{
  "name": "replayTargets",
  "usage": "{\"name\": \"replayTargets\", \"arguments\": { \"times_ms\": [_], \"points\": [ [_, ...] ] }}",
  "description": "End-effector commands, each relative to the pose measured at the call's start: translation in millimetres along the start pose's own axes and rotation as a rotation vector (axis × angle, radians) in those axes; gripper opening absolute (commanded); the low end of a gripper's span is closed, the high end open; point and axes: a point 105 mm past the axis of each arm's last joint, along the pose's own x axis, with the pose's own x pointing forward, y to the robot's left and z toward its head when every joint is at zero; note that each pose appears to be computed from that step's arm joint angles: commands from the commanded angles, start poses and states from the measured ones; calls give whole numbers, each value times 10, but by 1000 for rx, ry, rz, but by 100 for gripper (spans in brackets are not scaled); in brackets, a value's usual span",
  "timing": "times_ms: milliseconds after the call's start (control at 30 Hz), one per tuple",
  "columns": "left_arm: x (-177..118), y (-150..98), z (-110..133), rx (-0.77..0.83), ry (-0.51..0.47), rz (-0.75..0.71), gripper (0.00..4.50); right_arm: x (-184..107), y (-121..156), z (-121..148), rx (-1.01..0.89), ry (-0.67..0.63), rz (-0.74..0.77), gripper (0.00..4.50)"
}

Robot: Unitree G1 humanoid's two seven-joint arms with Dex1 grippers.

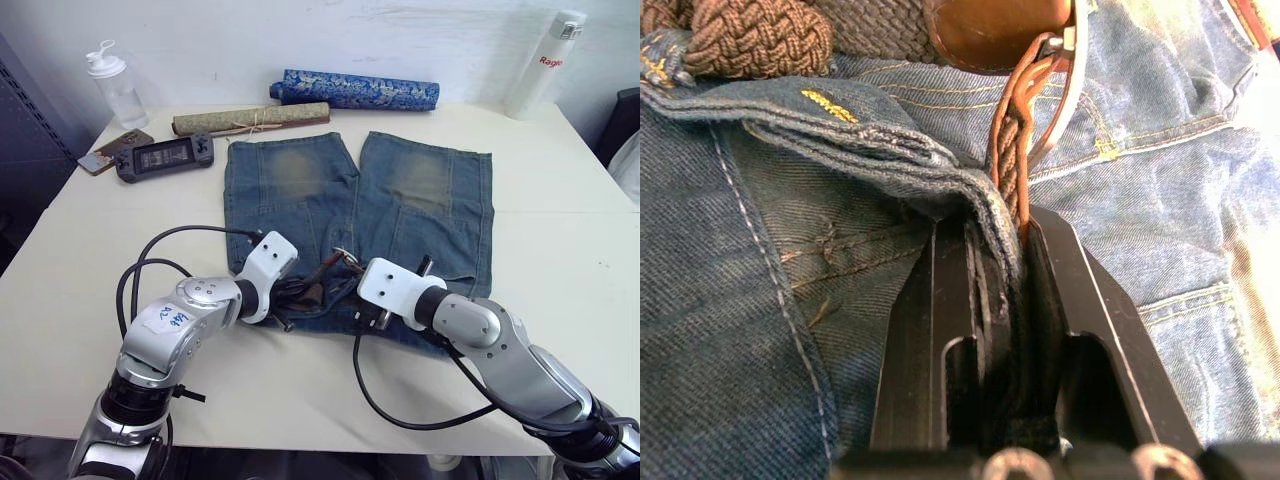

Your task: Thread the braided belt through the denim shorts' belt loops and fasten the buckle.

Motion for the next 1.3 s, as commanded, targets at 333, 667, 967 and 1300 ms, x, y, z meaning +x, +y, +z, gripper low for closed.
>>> {"name": "replayTargets", "arguments": {
  "times_ms": [333, 667, 967, 1300],
  "points": [
    [54, 184, -550, -83, 189, 95, 0, -83, -17, 285, 47, -141, -19, 4],
    [-10, 175, -544, -58, 185, 99, 0, -55, -4, 309, 321, -158, 0, 4],
    [51, 150, -323, -39, 123, 87, 0, -48, 135, 242, 144, -114, 83, 4],
    [224, -22, -121, 11, 30, 17, 0, 88, 245, 89, -39, -36, 151, 4]
  ]
}}
